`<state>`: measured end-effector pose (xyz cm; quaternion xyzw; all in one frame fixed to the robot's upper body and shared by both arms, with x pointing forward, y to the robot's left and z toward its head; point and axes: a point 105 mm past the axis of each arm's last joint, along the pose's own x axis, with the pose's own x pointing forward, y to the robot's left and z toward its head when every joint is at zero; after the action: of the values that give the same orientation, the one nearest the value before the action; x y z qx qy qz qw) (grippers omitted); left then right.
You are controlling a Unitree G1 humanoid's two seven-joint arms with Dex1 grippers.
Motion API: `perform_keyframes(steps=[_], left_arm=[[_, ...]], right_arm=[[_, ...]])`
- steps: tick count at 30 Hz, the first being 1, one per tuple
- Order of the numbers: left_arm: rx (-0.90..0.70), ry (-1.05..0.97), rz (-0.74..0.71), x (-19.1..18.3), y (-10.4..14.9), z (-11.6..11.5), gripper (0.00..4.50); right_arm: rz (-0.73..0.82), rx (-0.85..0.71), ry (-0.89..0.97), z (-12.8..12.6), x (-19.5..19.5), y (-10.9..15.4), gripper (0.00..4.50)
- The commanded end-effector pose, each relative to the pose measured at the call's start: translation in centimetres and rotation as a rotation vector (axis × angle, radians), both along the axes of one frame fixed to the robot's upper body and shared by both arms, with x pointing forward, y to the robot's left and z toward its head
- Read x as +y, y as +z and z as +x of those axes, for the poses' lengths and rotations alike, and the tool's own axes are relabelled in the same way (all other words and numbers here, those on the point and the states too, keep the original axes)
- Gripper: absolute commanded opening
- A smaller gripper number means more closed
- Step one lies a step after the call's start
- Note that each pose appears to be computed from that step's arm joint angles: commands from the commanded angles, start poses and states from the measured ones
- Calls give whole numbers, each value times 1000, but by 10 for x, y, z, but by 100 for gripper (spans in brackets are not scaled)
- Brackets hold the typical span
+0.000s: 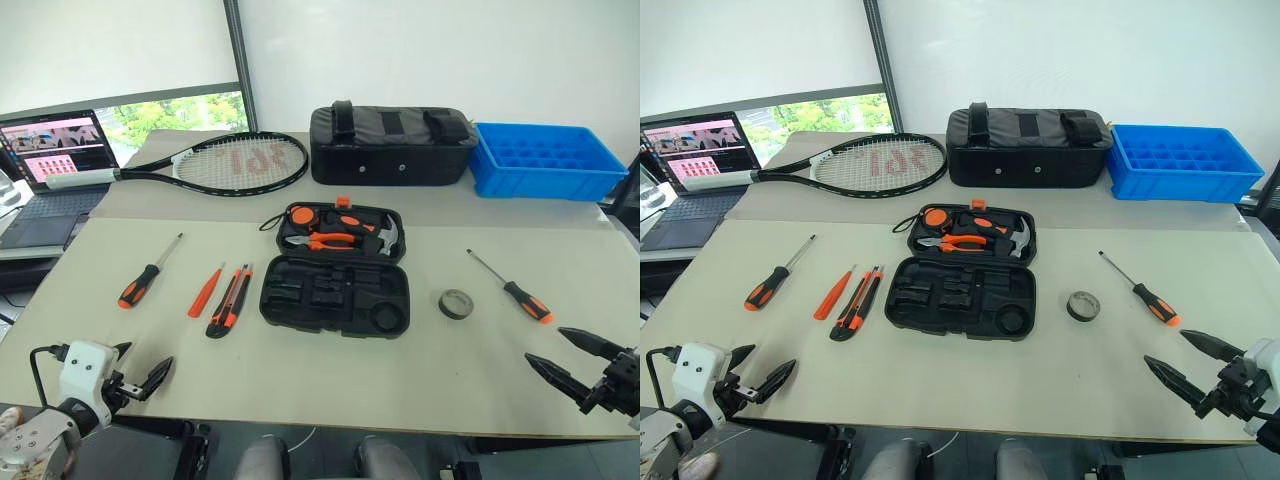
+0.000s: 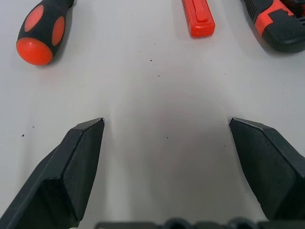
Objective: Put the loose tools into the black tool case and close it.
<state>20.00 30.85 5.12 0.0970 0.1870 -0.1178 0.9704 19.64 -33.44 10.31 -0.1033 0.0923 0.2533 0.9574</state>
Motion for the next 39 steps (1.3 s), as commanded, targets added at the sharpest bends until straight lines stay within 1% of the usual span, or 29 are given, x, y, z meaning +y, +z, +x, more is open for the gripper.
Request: perform_keyframes(steps=[1, 4, 9, 12, 14, 16, 19, 23, 26, 30, 33, 35, 39], left_arm=[[8, -66, -5, -7, 1, 7, 450], [2, -99, -33, -11, 2, 16, 450], [-9, -114, -38, -11, 5, 20, 450], [-29, -122, -39, -11, 11, 22, 450], [-55, -132, -46, -10, 19, 23, 450], [-113, -140, -70, -9, 36, 25, 450], [-189, -130, -106, -4, 59, 33, 450], [-216, 6, -73, 18, 71, 57, 450], [-208, 116, -22, 38, 70, 73, 450], [-161, 190, 29, 51, 62, 92, 450], [-117, 166, 59, 48, 54, 103, 450], [-105, 156, 33, 44, 52, 110, 450], [-56, 116, 45, 41, 44, 119, 450]], right_arm=[[-26, -48, -10, -8, -1, 12, 448], [-34, -47, -35, -18, -3, 13, 448], [-31, -52, -40, -19, 0, 14, 448], [-24, -63, -28, -16, 3, 16, 448], [-10, -79, -13, -12, 7, 20, 448], [-7, -91, 36, -10, 15, 26, 448], [44, -154, 101, 0, 32, 45, 448], [88, -209, 196, 15, 53, 67, 448], [94, -222, 259, 22, 65, 74, 448], [109, -240, 328, 28, 79, 79, 448], [108, -253, 366, 29, 86, 82, 448], [111, -258, 375, 30, 87, 83, 448], [108, -259, 372, 29, 86, 80, 448]])
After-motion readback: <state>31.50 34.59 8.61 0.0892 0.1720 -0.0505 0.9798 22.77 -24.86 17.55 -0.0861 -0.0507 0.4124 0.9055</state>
